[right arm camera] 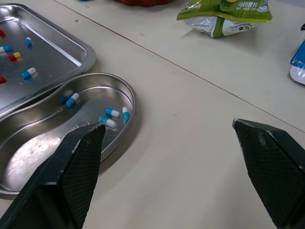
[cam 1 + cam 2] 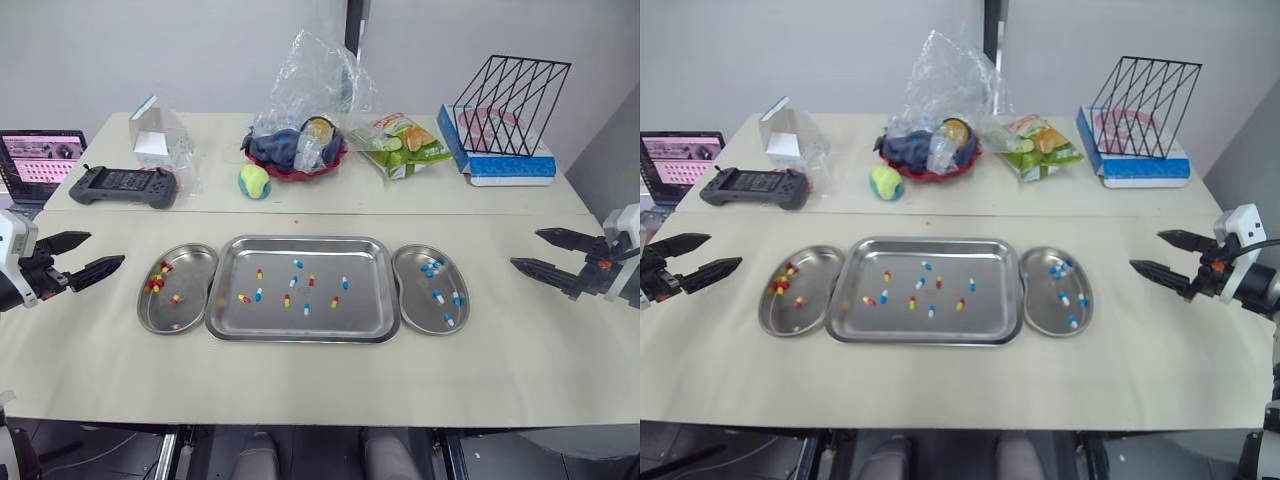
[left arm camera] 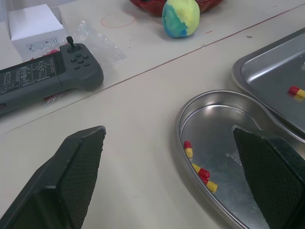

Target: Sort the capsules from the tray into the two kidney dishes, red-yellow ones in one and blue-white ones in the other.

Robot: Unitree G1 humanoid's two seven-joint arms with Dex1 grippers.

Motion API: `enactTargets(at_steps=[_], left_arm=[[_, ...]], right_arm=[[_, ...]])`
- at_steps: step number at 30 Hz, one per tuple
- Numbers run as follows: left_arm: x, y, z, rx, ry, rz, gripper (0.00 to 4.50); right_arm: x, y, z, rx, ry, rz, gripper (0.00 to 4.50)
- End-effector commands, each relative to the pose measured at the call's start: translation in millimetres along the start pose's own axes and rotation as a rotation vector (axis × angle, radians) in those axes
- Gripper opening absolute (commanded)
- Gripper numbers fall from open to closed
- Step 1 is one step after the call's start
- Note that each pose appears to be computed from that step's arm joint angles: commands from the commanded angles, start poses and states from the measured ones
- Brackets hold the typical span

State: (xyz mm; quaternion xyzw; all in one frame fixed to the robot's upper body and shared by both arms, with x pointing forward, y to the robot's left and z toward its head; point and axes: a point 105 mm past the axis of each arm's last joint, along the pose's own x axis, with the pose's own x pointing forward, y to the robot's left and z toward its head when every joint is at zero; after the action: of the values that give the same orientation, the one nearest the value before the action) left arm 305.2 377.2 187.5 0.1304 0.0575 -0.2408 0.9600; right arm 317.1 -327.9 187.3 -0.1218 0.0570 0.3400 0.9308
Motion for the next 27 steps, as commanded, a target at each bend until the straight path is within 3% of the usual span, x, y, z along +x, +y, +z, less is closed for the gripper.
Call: enactTargets(at_steps=[1, 6, 9, 17, 27], left_arm=[[-5, 5, 12, 0.024, -0.024, 0.009, 4.5], [-9, 14, 8, 0.045, 0.033, 0.057, 4.5], [-17, 14, 14, 0.016, -0.023, 0.049, 4.5], [-45, -25, 10, -0.001, -0.074, -0.097, 4.5], [-65, -74, 11, -0.026, -0.086, -0.125, 4.5]], right_arm=[[-4, -2, 14, -0.034, -0.034, -0.016, 4.48], [1, 1, 20, -0.047, -0.032, 0.003, 4.48], [7, 7, 24, -0.051, -0.029, 0.044, 4.48], [37, 52, 49, -0.058, -0.023, 0.296, 4.48], [64, 86, 76, -0.086, -0.042, 0.513, 4.48]])
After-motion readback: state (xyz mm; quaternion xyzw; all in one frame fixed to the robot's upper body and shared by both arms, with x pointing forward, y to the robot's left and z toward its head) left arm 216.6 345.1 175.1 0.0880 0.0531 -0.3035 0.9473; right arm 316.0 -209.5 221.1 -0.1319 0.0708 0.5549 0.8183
